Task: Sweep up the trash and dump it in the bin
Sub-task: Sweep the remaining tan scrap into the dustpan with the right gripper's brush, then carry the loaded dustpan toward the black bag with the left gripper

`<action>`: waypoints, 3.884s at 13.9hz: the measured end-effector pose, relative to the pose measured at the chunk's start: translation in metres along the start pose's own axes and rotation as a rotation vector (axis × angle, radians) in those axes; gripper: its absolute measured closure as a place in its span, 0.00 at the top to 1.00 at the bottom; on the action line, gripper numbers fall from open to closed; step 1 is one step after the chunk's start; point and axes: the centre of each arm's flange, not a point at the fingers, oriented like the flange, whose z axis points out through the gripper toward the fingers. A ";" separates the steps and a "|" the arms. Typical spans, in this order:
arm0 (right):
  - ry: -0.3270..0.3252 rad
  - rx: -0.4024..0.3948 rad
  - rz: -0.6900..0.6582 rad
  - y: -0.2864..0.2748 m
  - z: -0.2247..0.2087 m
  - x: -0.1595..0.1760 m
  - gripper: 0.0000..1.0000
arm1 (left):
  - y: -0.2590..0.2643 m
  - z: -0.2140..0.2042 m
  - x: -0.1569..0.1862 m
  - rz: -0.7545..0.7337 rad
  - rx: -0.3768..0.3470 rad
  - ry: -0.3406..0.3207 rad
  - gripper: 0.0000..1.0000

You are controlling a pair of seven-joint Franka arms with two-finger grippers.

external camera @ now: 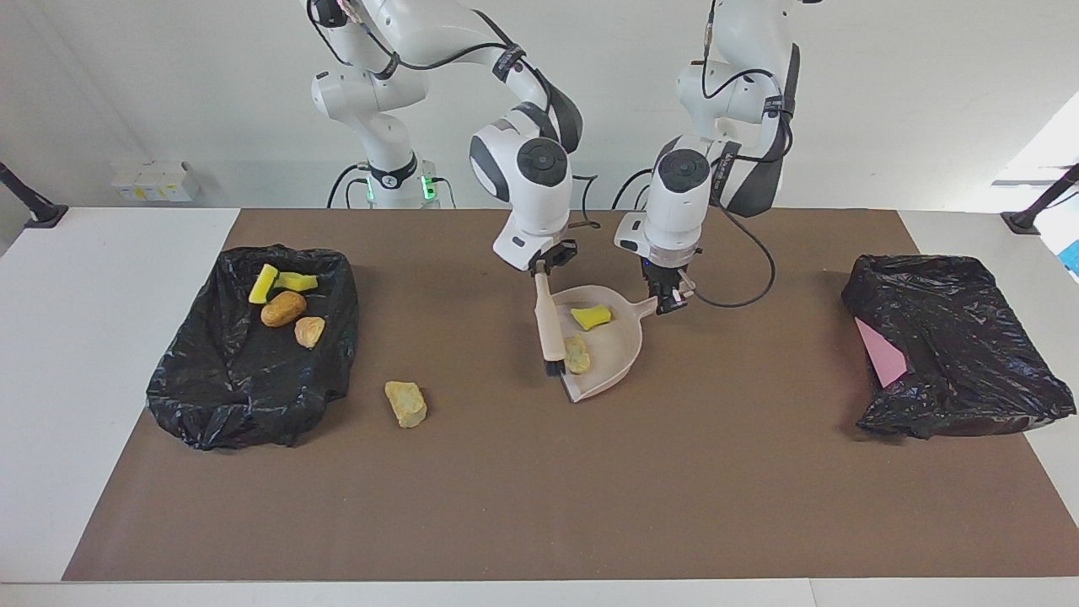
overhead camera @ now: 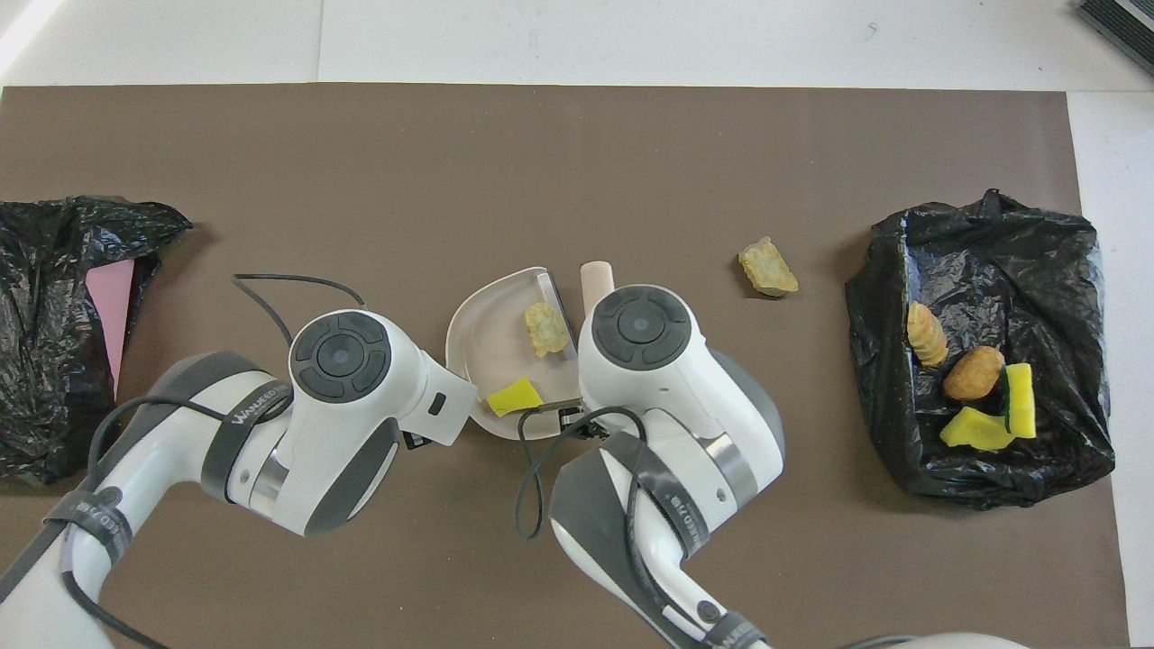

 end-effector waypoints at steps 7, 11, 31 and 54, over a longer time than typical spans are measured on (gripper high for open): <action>0.054 -0.184 0.082 0.133 -0.004 0.061 0.26 | -0.004 0.000 -0.003 -0.015 0.002 0.009 0.31; -0.017 -0.270 0.036 0.206 0.006 0.072 0.26 | -0.003 0.000 -0.001 -0.034 -0.008 0.020 0.31; -0.217 0.001 -0.257 0.024 0.057 0.011 0.26 | 0.038 -0.006 0.026 -0.028 -0.063 -0.035 0.31; -0.153 0.025 0.084 -0.089 0.055 -0.184 0.26 | -0.150 -0.090 -0.166 0.073 -0.050 0.105 0.31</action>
